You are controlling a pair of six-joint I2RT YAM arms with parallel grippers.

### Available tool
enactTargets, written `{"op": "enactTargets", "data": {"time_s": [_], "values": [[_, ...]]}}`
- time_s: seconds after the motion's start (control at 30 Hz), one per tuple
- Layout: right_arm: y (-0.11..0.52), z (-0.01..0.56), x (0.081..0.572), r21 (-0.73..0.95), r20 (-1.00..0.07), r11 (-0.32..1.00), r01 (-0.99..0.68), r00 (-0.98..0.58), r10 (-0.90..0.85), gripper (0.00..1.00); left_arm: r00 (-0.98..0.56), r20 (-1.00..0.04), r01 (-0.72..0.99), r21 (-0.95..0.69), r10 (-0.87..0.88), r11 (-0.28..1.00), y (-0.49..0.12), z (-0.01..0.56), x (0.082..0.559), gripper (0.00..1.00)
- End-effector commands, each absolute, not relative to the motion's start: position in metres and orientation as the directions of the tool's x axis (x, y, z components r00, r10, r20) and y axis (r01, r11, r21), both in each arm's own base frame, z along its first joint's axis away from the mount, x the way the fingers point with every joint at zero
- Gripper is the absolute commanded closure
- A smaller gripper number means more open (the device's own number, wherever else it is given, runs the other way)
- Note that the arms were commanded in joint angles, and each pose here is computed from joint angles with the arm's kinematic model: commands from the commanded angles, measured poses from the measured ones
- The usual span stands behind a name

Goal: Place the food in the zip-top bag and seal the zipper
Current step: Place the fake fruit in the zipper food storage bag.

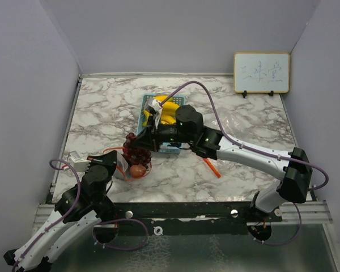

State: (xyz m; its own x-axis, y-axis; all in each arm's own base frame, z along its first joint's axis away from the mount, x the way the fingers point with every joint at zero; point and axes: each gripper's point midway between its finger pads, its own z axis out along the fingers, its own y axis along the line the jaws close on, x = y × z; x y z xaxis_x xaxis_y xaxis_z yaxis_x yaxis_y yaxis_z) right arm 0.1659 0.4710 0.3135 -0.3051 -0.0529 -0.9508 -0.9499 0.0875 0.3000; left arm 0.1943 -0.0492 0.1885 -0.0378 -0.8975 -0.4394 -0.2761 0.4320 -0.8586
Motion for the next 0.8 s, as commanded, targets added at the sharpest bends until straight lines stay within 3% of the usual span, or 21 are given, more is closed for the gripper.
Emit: {"op": "enactTargets", "data": {"time_s": [0.0, 0.27, 0.77], "values": [[0.462, 0.379, 0.147, 0.230, -0.972, -0.007, -0.973, -0.230, 0.053, 0.98, -0.026, -0.428, -0.262, -0.869, -0.904, 0.419, -0.048, 0.191, 0.194, 1.00], [0.469, 0.360, 0.143, 0.261, -0.965, -0.028, -0.965, -0.261, 0.018, 0.97, -0.018, -0.423, -0.238, -0.878, -0.906, 0.415, -0.052, 0.205, 0.198, 1.00], [0.502, 0.267, 0.154, 0.367, -0.920, 0.018, -0.930, -0.366, -0.143, 0.98, -0.024, -0.423, -0.208, -0.884, -0.906, 0.418, -0.058, 0.218, 0.202, 1.00]]}}
